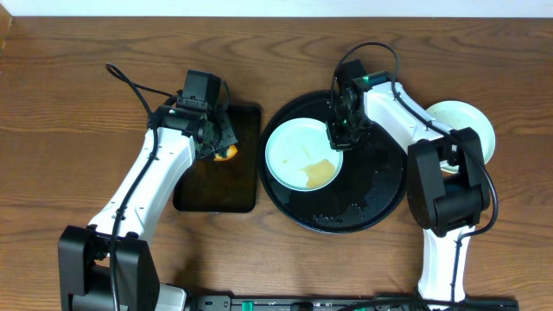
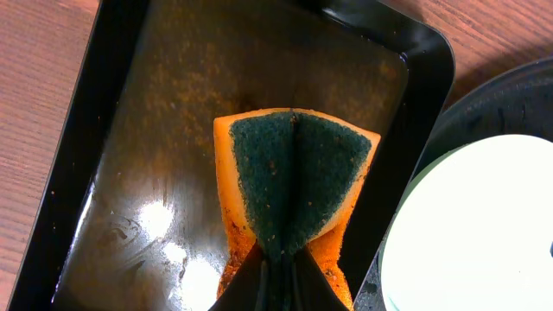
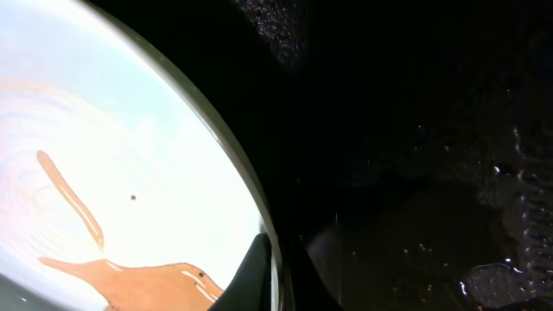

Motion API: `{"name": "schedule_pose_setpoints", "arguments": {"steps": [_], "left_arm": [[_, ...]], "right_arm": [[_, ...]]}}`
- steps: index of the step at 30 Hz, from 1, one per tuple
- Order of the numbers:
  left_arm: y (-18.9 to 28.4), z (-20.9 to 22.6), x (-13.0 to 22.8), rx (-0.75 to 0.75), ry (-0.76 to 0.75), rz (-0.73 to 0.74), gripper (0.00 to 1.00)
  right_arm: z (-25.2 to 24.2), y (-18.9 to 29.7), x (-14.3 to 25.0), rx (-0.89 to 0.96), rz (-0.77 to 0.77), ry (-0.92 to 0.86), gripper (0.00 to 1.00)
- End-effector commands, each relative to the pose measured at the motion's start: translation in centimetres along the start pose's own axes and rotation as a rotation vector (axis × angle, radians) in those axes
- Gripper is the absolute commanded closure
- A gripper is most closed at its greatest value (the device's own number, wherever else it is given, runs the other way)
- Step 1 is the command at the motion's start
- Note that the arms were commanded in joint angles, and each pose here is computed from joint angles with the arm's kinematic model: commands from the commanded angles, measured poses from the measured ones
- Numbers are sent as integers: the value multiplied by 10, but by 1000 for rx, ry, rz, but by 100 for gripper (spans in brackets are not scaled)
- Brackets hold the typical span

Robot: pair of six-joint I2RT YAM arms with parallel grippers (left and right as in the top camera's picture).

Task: Clean dirty plates on tray and stack at the side
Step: 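Return the sponge to the black rectangular tray with the left gripper, then lift the pale green plate and carry it right onto the plate stack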

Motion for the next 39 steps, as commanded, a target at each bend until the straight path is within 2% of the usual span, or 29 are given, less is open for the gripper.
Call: {"name": "schedule_pose_setpoints", "arguments": {"steps": [1,6,12,22,34,39], "left_arm": [[-1,5,0,-20,-4,-4,92],[-1,6,1,-25,-3,1,92],[-1,6,1,-26,-3,2,92],[-4,7,2,-32,-3,8,92],[-4,9,0,-46,-3,-3,92],[-4,9,0,-46,-3,-3,92]], "right_arm": [[-15,-12,5,77,29,-14,99],[-30,28,-9,163,-78,-24,99],[-53,89,-16,366,-215,-16,99],[-71,148,-12,612,-312,-6,99],[-61,223,-5,912,-468,-7,99],[-45,237,-3,1034,-490,28,99]]}}
Point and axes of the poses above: each gripper's point midway between its finger pads, its own y axis back along the fingers, its own z axis along the line the jaws close on, x = y × z, the point moved 1 cm from there along y, back along the fingers, and after that the axes turned 10 degrees about y, right-handed, at the moved point
